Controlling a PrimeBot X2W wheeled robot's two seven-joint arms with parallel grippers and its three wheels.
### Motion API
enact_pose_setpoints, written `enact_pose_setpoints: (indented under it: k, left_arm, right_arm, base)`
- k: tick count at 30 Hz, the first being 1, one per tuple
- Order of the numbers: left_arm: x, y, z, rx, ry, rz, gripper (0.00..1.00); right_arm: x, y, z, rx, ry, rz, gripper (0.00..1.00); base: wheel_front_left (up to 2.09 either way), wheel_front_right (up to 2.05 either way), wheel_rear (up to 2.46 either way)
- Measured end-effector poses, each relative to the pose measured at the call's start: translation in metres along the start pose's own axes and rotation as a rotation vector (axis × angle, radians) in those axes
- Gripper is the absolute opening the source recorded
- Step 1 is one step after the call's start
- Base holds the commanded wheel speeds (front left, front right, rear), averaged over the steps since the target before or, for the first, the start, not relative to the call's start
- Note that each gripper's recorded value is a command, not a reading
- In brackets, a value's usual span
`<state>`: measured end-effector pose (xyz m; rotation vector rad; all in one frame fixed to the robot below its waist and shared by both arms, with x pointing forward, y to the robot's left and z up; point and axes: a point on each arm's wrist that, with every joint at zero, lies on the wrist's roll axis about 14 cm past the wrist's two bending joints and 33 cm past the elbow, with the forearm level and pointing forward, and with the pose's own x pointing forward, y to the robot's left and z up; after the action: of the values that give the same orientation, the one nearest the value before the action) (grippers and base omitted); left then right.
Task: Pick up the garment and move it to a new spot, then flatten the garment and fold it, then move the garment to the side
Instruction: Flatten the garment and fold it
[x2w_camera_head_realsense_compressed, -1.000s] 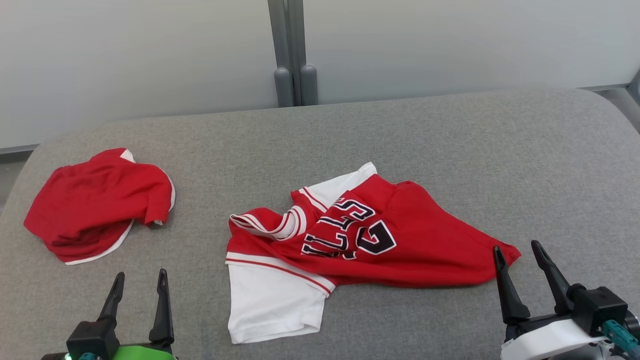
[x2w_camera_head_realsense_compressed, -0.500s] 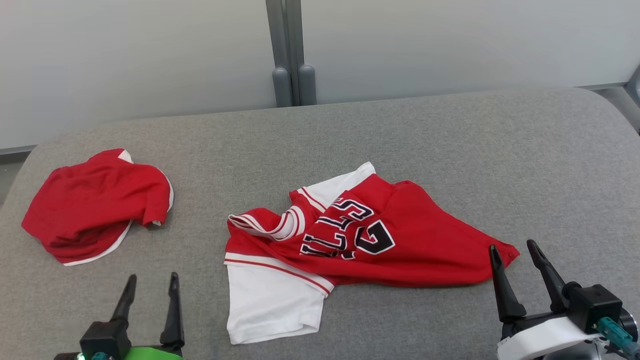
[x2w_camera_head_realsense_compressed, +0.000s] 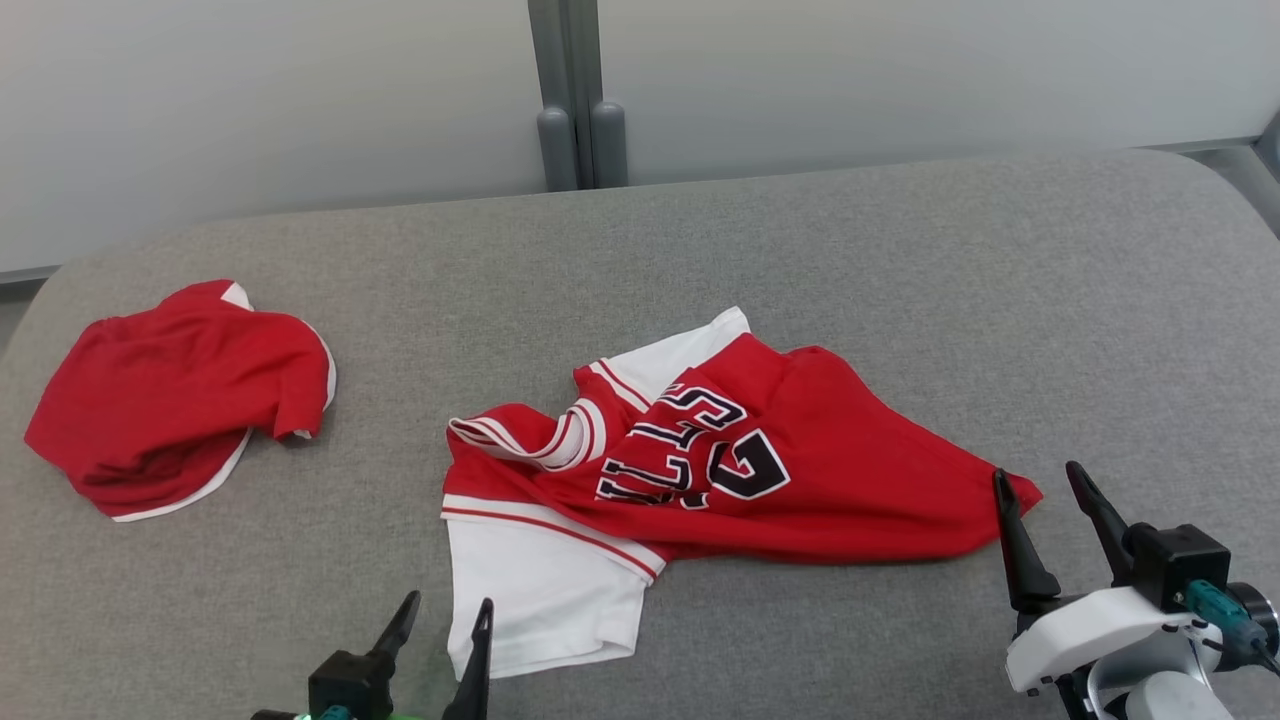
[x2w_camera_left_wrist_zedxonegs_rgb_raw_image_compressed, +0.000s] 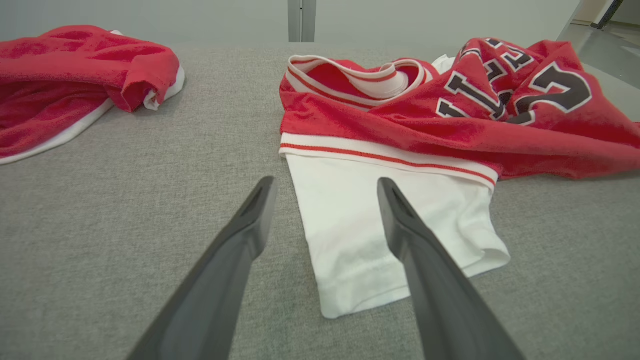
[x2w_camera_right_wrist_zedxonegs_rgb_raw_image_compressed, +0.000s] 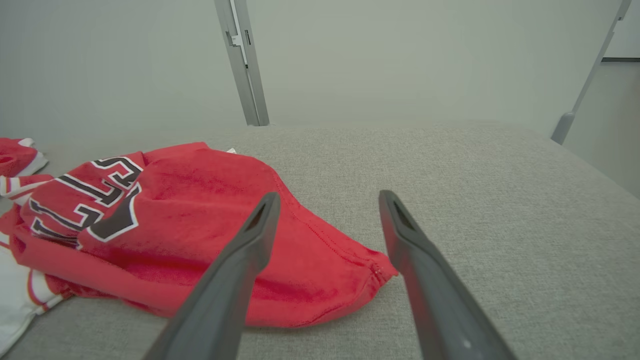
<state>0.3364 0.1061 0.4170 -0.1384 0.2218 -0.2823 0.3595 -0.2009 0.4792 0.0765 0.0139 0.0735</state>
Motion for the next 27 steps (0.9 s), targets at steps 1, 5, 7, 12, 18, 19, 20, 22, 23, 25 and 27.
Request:
enact_pose_setpoints:
  k: [1,5,7,12,18,19,20,22,23,25,27]
  left_arm:
    - [0.001,-0.003,-0.006,0.0,0.02,-0.012,1.0]
    - [0.003,-0.009,-0.026,-0.003,0.091,-0.042,1.0]
    - [0.005,-0.01,-0.033,-0.019,0.117,-0.045,1.0]
    - [0.008,-0.012,-0.047,-0.023,0.167,-0.058,1.0]
    - [0.013,-0.009,-0.058,-0.033,0.208,-0.055,1.0]
    - [0.014,-0.009,-0.059,-0.033,0.212,-0.055,1.0]
    - [0.016,-0.007,-0.06,-0.033,0.216,-0.053,1.0]
    - [0.02,-0.006,-0.061,-0.033,0.222,-0.054,1.0]
    - [0.022,-0.006,-0.061,-0.034,0.223,-0.055,1.0]
    - [0.024,-0.008,-0.066,-0.037,0.239,-0.062,1.0]
    - [0.026,-0.01,-0.067,-0.042,0.244,-0.068,0.79]
  right_arm:
    - [0.003,-0.003,-0.004,-0.002,0.013,-0.007,1.0]
    - [0.01,-0.016,-0.018,-0.009,0.067,-0.035,1.0]
    - [0.014,-0.021,-0.025,-0.005,0.093,-0.048,1.0]
    - [0.018,-0.033,-0.044,0.006,0.16,-0.082,1.0]
    - [0.025,-0.035,-0.064,0.037,0.224,-0.099,1.0]
    - [0.027,-0.035,-0.066,0.043,0.232,-0.099,1.0]
    - [0.029,-0.034,-0.069,0.045,0.242,-0.097,1.0]
    - [0.034,-0.031,-0.075,0.058,0.26,-0.096,1.0]
    - [0.036,-0.03,-0.077,0.066,0.268,-0.095,1.0]
    - [0.038,-0.026,-0.084,0.084,0.29,-0.094,1.0]
    - [0.038,-0.024,-0.092,0.102,0.312,-0.096,0.33]
  base:
    - [0.0,0.0,0.0]
    - [0.0,0.0,0.0]
    - [0.0,0.0,0.0]
    - [0.0,0.0,0.0]
    - [0.0,0.0,0.0]
    - [0.0,0.0,0.0]
    - [0.0,0.0,0.0]
    - [0.0,0.0,0.0]
    - [0.0,0.0,0.0]
    - [0.0,0.0,0.0]
    - [0.0,0.0,0.0]
